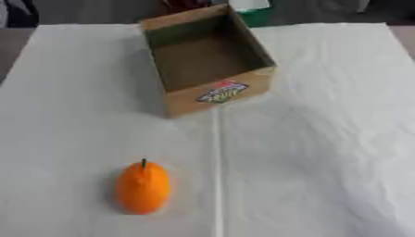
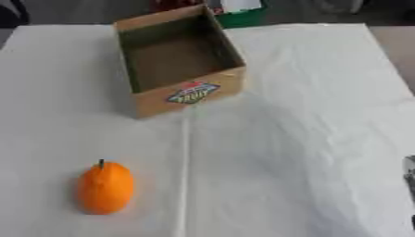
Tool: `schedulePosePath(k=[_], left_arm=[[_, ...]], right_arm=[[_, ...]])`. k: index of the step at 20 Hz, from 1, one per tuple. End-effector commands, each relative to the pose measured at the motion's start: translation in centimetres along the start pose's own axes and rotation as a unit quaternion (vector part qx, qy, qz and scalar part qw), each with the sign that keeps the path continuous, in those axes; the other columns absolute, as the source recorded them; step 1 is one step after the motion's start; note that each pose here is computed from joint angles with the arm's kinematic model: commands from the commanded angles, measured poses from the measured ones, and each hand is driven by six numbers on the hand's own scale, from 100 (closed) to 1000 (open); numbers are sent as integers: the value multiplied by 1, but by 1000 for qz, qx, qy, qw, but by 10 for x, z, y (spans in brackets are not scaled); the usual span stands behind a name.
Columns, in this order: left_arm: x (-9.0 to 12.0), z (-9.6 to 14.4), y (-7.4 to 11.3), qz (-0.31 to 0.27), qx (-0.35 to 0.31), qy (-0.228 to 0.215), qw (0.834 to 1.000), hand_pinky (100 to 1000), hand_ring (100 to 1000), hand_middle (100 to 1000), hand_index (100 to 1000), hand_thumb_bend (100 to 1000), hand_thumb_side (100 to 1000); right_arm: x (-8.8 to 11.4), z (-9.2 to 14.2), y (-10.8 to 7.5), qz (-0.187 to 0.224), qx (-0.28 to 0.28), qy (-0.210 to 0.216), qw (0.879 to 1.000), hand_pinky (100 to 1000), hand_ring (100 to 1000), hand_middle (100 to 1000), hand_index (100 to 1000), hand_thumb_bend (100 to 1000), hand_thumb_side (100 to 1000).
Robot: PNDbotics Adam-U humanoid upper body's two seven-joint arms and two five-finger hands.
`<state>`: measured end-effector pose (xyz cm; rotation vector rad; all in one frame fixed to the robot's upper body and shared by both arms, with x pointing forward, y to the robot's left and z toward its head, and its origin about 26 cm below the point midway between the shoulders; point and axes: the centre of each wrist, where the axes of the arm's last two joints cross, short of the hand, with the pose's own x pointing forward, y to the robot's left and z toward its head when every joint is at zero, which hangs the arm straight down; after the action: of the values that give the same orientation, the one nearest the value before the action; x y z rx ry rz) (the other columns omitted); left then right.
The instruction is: Pick up objects on the table and place them in the box.
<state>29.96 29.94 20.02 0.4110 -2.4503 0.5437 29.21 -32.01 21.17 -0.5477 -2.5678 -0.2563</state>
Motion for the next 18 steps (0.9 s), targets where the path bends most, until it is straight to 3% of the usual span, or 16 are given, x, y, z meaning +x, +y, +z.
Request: schedulePosePath(k=[1,6,9,12,16,18], left_arm=[[8,-6,1,-4,-8,-20,1000,482,509,566,762,100,670],[14,-18,1,-86,-61,-52,993,475,516,599,811,100,676],[24,-32,-3,-173,-134,-76,973,475,533,642,858,100,707],[36,-48,-13,-258,-211,-97,938,485,557,675,881,100,744],[51,-62,-26,-349,-301,-109,881,491,588,705,905,157,888],[56,-66,-32,-390,-351,-109,844,499,609,719,914,207,971]], right_arm=[[5,-6,-2,4,4,-15,1000,798,812,704,825,100,1000],[5,-6,-2,5,7,-14,1000,798,812,704,825,100,1000],[5,-5,-3,7,8,-12,1000,797,811,704,825,100,1000],[5,-4,-4,9,11,-10,1000,797,810,704,825,100,1000],[5,-4,-3,8,15,-9,1000,796,810,704,825,100,1000],[5,-4,-4,8,16,-8,1000,796,809,704,824,100,1000]])
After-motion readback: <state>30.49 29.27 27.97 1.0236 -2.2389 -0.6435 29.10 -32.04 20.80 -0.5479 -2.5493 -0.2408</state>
